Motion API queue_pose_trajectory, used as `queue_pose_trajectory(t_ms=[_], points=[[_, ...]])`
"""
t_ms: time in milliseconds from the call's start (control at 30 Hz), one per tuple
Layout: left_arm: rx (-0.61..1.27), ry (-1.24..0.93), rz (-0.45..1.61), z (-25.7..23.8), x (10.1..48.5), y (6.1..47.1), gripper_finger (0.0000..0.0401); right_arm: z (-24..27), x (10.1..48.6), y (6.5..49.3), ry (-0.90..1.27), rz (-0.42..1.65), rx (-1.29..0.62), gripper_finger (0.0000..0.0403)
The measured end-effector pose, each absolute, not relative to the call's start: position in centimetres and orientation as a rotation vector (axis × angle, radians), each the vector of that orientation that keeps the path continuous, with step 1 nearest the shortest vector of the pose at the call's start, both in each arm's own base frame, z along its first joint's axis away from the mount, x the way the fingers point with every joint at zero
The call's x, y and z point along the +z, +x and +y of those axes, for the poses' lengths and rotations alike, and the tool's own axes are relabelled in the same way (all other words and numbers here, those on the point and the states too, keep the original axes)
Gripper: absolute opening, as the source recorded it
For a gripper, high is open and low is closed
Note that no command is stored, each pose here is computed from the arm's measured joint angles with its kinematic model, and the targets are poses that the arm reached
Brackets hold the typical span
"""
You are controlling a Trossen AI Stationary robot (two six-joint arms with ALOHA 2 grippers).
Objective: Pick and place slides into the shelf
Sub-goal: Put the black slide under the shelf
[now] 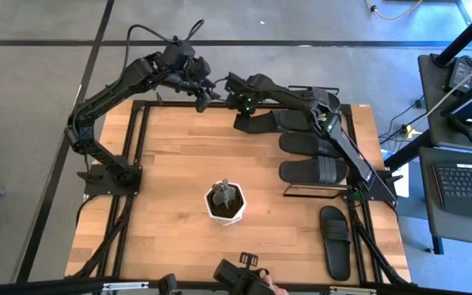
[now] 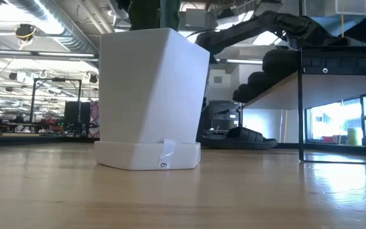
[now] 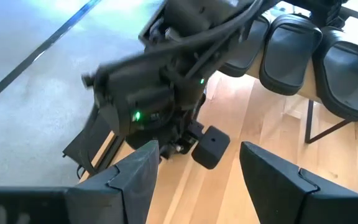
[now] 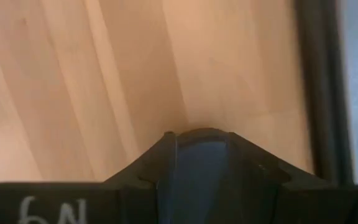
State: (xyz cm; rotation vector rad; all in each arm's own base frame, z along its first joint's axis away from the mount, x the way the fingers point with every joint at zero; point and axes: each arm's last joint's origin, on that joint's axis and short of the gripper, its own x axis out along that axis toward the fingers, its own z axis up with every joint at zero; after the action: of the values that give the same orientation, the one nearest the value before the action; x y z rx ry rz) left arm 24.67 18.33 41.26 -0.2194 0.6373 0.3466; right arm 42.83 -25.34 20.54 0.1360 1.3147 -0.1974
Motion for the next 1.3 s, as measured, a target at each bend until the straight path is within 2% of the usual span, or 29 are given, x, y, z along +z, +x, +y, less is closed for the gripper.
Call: queue_pose_trajectory(t_ms=[500, 1200, 1300], points=[[0.352, -0.232, 0.636, 18.3, 41.2, 24.7, 0.0218, -25.5, 16.9, 42.9, 0.160, 1.437, -0.168, 0.0139], [0.396, -0.214, 0.647, 18.5, 41.2, 24.6, 0.0218, -25.8, 17.2, 40.7, 0.016, 1.716, -0.352, 0.0139], [0.395, -0.214, 0.648, 18.5, 41.2, 24.6, 0.0218, -26.0, 17.2, 40.0, 0.047, 1.757, -0.378, 0.0139]])
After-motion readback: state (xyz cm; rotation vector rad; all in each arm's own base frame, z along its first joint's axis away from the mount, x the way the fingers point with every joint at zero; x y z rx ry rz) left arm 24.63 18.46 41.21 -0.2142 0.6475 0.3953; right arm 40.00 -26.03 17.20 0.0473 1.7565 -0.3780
